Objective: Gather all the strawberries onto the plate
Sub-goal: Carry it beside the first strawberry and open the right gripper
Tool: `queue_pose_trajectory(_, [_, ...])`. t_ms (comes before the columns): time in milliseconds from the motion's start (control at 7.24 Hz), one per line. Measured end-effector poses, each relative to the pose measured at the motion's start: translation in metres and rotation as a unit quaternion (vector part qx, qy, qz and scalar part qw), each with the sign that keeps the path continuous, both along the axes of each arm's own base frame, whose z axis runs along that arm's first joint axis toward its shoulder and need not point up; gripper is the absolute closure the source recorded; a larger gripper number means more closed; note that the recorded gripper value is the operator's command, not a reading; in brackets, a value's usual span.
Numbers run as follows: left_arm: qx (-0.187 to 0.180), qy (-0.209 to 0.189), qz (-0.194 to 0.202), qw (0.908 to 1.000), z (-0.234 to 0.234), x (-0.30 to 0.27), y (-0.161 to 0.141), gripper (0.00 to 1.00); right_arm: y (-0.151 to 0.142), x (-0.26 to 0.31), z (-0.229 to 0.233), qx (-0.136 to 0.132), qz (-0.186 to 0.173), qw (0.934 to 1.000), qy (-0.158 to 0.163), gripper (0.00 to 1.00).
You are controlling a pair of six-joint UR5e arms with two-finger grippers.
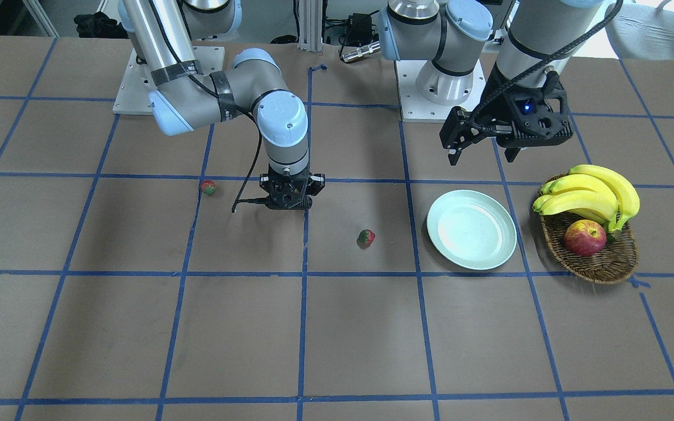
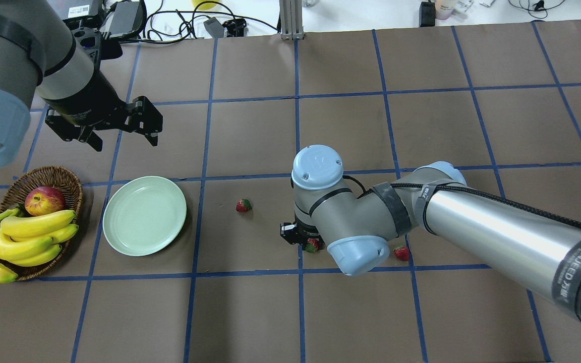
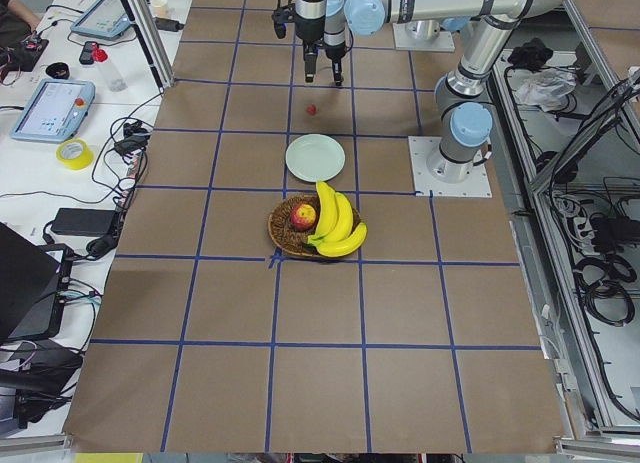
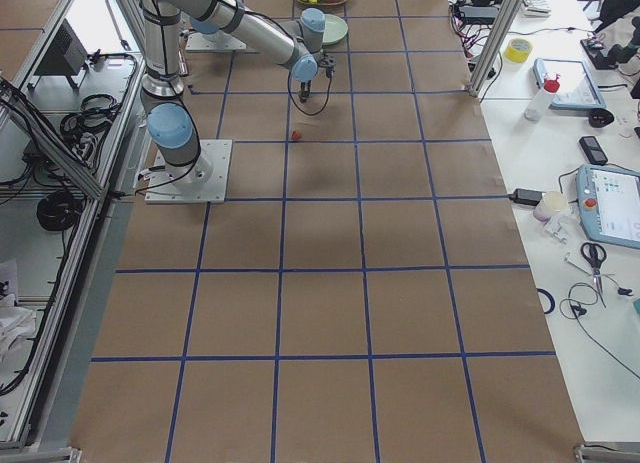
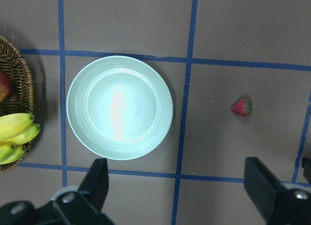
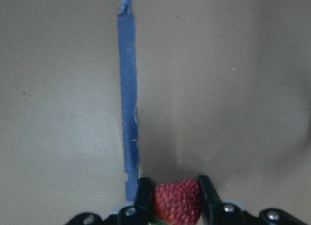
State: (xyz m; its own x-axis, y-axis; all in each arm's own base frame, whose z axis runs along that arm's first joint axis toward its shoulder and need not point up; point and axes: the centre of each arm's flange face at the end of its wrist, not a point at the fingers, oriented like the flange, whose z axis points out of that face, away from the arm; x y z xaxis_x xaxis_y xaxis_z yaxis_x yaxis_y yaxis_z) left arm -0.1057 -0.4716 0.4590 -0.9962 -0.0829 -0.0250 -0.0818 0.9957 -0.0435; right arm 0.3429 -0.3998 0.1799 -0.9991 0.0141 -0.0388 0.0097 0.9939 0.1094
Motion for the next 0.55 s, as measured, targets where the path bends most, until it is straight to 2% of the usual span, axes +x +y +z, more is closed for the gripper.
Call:
queue_pose_trajectory(276, [0.001, 0.000, 0.000, 1.0000, -0.001, 0.000, 0.000, 0.00, -0.030, 0.026, 0.028, 0.006, -0.027, 0.9996, -0.010, 0.74])
queue_pose_trajectory(552, [0.002, 0.000, 0.000, 1.0000, -0.002, 0.000, -0.001, 0.00, -0.059, 0.063, 0.027, 0.013, -0.048, 0.9987, -0.011, 0.70])
